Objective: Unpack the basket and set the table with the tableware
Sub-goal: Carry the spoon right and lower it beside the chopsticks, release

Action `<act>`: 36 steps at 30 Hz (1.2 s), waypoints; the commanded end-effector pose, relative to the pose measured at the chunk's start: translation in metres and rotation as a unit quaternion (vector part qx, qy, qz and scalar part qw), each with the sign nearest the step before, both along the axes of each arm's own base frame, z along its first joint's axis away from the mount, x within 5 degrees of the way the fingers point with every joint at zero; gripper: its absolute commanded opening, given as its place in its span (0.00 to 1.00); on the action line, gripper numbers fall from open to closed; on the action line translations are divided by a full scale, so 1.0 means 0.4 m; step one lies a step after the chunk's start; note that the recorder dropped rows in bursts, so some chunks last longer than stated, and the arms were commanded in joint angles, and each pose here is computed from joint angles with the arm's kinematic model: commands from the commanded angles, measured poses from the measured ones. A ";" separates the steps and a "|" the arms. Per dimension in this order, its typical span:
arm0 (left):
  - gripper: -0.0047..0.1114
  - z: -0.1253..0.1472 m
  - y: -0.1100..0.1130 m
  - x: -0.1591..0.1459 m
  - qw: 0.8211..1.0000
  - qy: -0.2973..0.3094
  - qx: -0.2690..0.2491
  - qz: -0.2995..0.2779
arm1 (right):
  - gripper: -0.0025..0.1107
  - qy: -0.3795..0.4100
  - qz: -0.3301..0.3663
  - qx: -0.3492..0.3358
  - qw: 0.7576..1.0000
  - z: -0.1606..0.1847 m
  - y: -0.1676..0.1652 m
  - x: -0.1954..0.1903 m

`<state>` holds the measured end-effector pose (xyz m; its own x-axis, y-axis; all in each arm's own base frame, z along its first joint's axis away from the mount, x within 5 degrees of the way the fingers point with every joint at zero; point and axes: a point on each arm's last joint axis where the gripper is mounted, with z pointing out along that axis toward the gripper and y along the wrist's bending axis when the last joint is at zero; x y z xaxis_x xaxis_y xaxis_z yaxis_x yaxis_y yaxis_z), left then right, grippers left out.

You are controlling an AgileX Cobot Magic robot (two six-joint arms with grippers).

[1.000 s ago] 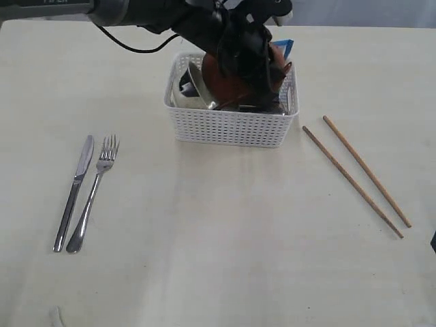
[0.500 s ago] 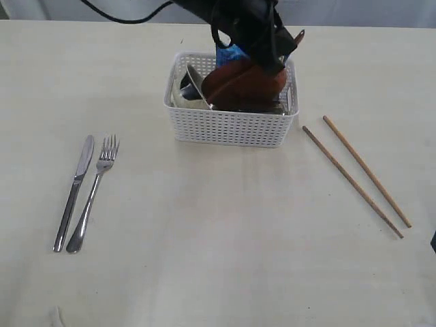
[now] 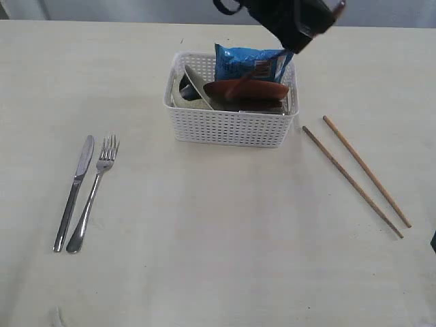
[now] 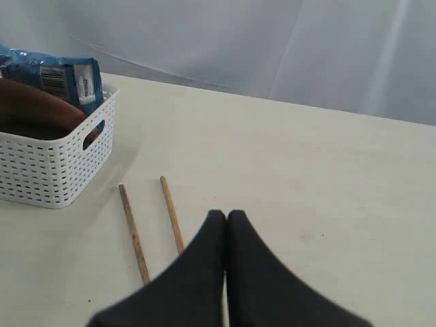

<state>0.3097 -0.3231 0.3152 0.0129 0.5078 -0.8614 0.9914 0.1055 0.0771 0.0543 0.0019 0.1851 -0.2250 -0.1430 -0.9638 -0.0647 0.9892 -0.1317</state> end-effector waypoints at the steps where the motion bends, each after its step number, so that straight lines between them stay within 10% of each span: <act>1: 0.04 -0.007 -0.068 -0.092 0.998 0.032 -0.001 -0.050 | 0.02 -0.003 -0.004 -0.003 1.000 -0.001 -0.001 -0.001; 11: 0.04 -0.146 -0.224 -0.130 0.992 0.101 -0.023 0.075 | 0.02 -0.003 -0.004 -0.003 1.000 -0.001 -0.001 -0.001; 31: 0.05 -0.370 -0.262 -0.047 0.970 0.106 -0.012 0.218 | 0.02 -0.003 -0.004 -0.003 1.000 -0.001 -0.001 -0.001; 36: 0.35 -0.392 -0.264 -0.053 0.972 0.114 0.002 0.205 | 0.02 -0.003 -0.004 -0.003 1.000 -0.001 -0.001 -0.001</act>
